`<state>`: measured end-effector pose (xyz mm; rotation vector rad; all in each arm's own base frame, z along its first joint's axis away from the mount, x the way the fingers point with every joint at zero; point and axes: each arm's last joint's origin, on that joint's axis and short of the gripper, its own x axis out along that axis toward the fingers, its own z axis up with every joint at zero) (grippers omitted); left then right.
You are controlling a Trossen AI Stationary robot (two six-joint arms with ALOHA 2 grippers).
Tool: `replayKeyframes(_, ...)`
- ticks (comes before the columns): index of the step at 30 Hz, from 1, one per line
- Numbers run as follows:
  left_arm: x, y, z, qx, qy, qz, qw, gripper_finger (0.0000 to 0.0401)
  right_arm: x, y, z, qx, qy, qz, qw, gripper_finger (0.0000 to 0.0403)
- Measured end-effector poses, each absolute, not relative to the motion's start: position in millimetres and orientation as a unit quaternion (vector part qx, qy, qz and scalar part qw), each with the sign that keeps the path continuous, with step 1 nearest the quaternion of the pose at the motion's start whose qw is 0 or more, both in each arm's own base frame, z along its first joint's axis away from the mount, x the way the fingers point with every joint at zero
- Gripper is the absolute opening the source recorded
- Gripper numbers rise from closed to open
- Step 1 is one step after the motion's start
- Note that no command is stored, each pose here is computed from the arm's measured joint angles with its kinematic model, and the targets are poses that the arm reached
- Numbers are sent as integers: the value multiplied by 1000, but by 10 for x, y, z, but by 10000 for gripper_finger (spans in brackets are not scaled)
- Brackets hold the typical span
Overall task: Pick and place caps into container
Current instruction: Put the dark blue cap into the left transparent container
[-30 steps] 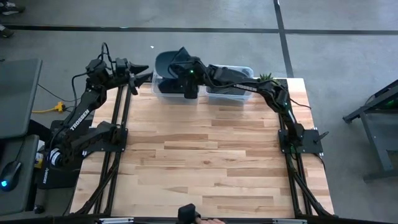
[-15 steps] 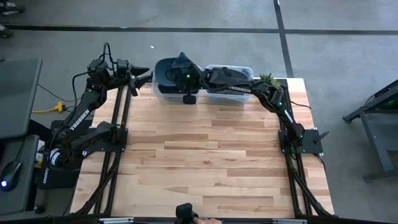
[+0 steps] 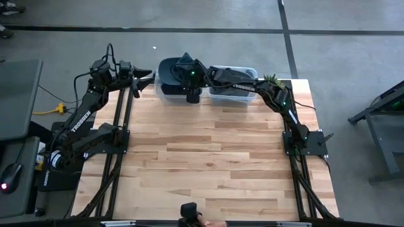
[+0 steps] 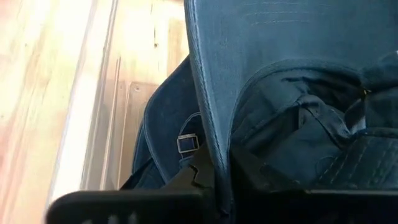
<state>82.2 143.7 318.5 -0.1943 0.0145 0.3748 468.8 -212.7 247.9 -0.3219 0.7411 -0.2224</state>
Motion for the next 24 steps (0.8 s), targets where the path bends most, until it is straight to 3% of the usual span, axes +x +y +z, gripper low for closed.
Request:
replayKeyframes(12, 822, 1437, 3173, -102, 11, 187, 977, 232, 4714, -1914, 2608, -174, 358, -103, 912, 136)
replayKeyframes(18, 821, 1438, 3173, -102, 11, 188, 977, 232, 4667, -1850, 2776, -178, 346, -102, 916, 162)
replayKeyframes(24, 822, 1438, 3173, -102, 11, 188, 977, 232, 4637, -1785, 2887, -176, 336, -93, 920, 164)
